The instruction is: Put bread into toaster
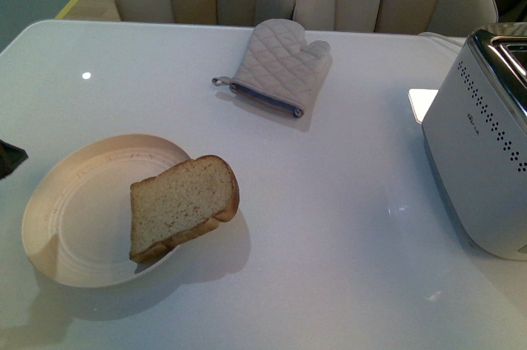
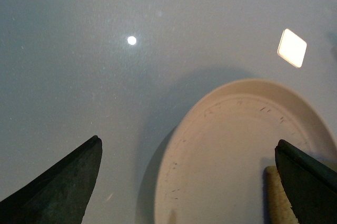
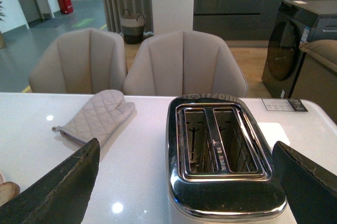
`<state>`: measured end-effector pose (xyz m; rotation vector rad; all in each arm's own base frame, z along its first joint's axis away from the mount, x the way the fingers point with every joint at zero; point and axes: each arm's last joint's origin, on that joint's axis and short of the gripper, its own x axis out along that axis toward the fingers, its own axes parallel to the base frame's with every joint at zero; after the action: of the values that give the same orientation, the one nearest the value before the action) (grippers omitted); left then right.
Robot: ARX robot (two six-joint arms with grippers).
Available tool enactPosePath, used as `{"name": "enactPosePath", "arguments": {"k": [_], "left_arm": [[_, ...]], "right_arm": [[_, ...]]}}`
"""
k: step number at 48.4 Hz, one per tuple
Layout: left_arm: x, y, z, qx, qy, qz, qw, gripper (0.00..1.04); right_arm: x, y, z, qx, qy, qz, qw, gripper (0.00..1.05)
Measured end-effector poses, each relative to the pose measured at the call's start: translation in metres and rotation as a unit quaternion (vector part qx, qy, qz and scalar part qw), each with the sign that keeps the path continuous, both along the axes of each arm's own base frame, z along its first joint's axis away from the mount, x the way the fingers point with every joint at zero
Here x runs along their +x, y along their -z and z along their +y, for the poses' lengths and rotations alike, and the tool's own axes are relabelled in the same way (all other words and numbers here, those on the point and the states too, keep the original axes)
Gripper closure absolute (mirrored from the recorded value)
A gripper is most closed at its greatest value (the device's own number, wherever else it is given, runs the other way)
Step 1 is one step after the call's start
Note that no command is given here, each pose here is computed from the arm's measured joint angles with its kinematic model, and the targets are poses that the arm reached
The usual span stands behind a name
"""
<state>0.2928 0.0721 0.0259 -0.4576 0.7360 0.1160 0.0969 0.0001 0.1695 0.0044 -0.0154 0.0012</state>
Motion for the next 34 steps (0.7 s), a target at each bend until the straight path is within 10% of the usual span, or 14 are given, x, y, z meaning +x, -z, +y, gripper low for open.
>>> {"name": "enactPosePath", "arguments": {"k": [15,34], "left_arm": [[0.011,0.044,-0.019,0.034,0.044,0.052,0.997,0.09],[0.009,0.064,-0.048,0.053,0.087,0.077,0.992,0.85]], "right_arm": [[0.0,0.0,0.0,0.0,0.0,0.0,1.0,0.09],[0.0,0.0,0.0,0.0,0.0,0.0,1.0,0.09]]}}
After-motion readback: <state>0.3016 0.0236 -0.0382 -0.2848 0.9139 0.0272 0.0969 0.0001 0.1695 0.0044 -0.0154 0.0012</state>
